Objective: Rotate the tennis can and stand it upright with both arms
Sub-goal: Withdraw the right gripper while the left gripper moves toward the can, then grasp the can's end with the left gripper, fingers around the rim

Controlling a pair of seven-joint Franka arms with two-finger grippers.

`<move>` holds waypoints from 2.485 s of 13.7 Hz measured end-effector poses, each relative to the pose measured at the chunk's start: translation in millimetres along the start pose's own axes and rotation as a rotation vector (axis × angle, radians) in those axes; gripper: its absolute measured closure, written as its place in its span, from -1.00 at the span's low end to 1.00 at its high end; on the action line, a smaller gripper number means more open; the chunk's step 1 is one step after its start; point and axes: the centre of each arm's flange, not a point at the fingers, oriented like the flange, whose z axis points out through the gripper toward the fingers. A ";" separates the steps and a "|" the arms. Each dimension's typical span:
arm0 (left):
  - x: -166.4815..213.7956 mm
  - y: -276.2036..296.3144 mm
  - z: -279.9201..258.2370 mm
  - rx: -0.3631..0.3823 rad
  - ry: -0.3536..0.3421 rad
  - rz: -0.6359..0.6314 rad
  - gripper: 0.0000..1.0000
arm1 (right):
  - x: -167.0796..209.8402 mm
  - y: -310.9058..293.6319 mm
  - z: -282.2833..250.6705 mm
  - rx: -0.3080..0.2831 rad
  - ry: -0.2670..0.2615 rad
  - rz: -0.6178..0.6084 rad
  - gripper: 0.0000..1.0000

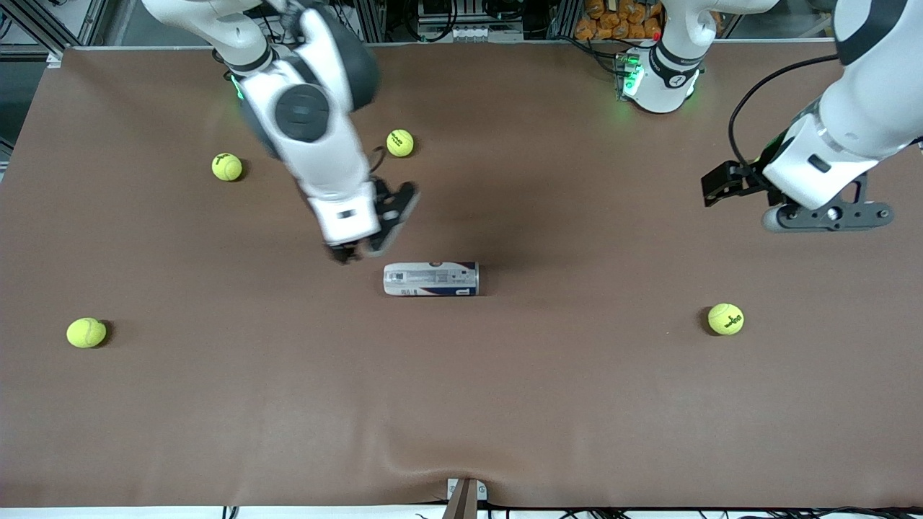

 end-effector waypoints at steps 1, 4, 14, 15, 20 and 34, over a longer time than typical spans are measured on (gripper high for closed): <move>4.8 5.2 8.1 -0.011 -0.008 0.006 -1.00 | -18.5 30.6 -13.3 -0.023 0.008 0.076 -1.00; 22.3 31.3 41.4 -0.028 -0.028 0.030 -1.00 | -88.8 109.1 -44.3 -0.030 -0.029 0.264 -1.00; 66.3 137.0 166.5 -0.209 -0.074 -0.041 -1.00 | -223.2 167.7 -169.2 0.052 -0.188 0.802 -1.00; 69.8 144.2 178.3 -0.244 -0.082 -0.043 -1.00 | -231.1 164.0 -183.5 0.043 -0.176 0.832 -1.00; 86.3 145.2 234.9 -0.492 -0.162 -0.033 -1.00 | -262.6 172.0 -205.7 0.077 -0.118 0.912 -1.00; 59.3 129.2 405.8 -1.135 -0.186 -0.146 -1.00 | -284.8 184.2 -219.8 0.076 -0.102 1.079 -1.00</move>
